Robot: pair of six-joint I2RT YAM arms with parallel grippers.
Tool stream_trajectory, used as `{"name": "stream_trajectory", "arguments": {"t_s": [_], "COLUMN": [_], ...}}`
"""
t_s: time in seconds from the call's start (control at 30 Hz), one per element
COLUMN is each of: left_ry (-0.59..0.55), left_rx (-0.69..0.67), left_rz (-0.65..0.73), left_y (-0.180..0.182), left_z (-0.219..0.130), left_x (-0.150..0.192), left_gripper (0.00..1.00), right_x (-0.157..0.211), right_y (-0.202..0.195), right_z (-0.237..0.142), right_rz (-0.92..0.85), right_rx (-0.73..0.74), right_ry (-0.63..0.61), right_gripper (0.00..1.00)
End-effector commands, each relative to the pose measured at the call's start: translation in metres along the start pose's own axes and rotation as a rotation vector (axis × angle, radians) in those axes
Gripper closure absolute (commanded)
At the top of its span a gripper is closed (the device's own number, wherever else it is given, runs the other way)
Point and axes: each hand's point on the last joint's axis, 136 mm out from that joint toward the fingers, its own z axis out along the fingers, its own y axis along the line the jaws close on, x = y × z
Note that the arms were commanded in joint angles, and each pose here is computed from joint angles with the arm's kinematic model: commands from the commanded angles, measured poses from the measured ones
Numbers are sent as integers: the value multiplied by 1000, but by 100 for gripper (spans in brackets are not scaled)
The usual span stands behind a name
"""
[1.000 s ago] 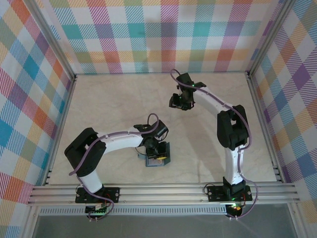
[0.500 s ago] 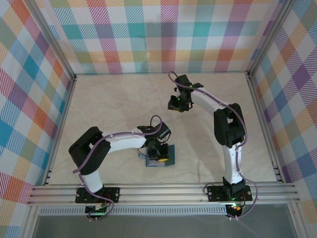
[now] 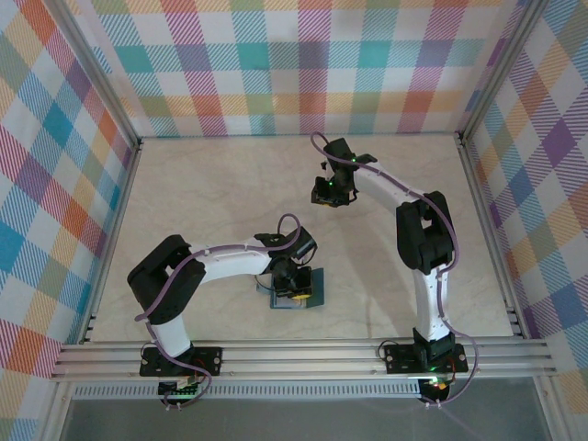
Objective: Take the credit cards out of the card holder
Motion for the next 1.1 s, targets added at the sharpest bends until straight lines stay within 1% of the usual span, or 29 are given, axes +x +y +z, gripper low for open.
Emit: {"name": "stream_trajectory", "arguments": {"t_s": [0.0,0.23,0.5,0.63,0.73,1.07], "left_ry": [3,9,8,8,9,2], "left_rx": [-28,-26,-29,-26,-28,-23], "left_rz": [4,2,-2,-5,1,10], "left_y": [7,7,9,10,10,8], "left_z": [-5,-1,-1,-1,-1,-6], "left_x": [10,10,10,11,11,12], "left_gripper": [88,88,88,88,88,87], "right_x": [12,10,12,13,14,28], "right_y": [9,16,14,12,9,5], "right_z": [-5,-15,-16,-2,5,6], "right_rz": [-21,-29,-24,-22,-26,-54], "right_rx": [-6,-5,-1,9,19,31], "right_ry": [20,-15,-24,6,17,56], "right_gripper": [74,72,68,69,72,78]}}
